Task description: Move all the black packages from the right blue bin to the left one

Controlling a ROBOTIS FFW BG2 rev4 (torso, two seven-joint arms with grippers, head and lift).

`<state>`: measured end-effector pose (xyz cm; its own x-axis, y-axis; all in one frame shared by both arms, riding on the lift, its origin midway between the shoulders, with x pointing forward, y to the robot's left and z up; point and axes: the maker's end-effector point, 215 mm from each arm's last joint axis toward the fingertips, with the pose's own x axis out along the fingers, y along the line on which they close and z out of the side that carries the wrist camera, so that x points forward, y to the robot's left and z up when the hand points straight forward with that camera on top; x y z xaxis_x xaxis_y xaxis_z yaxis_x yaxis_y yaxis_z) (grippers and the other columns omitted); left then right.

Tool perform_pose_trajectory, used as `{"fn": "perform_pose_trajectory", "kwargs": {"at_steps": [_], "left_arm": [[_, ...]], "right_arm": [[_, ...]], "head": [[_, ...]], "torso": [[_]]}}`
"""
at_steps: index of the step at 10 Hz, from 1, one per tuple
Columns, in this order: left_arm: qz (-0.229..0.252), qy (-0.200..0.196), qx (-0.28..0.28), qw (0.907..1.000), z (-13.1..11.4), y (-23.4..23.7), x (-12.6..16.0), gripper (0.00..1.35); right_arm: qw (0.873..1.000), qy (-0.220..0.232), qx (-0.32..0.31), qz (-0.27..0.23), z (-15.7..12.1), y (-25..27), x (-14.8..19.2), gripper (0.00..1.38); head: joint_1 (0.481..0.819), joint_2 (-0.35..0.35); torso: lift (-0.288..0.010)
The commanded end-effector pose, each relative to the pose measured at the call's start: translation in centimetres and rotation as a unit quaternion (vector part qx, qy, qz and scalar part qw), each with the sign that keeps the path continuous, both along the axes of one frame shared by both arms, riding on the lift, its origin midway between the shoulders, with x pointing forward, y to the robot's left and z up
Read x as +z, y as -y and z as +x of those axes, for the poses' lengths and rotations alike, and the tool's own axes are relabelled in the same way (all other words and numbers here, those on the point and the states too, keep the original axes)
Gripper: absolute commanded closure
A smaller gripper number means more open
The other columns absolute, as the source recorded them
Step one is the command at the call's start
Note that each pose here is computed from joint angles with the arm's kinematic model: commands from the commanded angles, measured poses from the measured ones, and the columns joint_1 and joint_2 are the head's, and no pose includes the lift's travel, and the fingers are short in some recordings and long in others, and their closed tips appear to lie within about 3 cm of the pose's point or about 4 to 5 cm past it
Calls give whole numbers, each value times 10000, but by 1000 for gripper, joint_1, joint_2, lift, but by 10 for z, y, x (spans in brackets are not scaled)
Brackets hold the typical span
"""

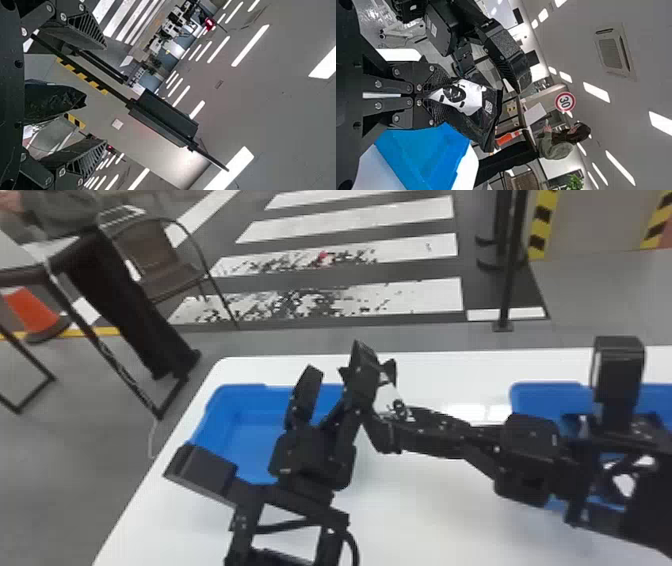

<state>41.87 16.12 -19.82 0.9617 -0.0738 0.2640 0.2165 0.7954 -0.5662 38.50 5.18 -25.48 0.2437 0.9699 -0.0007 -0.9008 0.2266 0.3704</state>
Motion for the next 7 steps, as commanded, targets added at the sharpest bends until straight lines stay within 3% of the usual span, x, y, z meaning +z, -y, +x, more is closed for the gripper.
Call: {"fn": "perform_pose_trajectory", "kwargs": {"at_steps": [1,4,5,6,7], "left_arm": [[-16,-44,-68,10000,0,5,-2,392],[157,-269,-510,9982,1,31,-12,952],[279,-190,-482,9983,2,29,-8,1013],[466,-39,-382,9982,1,23,-1,1217],[559,45,-322,9979,1,21,5,1217]], "right_arm": [[10000,75,-24,40,6,-1,5,1145],[9991,370,-100,194,24,-4,27,1145],[9991,344,-157,207,30,-2,24,1145],[9991,339,-121,235,28,-5,24,1145],[9990,336,-135,271,29,-5,25,1145]], "head": [[695,294],[695,276],[695,262],[695,250],[695,252]], "torso": [[-154],[-154],[-154],[-154],[-154]]}}
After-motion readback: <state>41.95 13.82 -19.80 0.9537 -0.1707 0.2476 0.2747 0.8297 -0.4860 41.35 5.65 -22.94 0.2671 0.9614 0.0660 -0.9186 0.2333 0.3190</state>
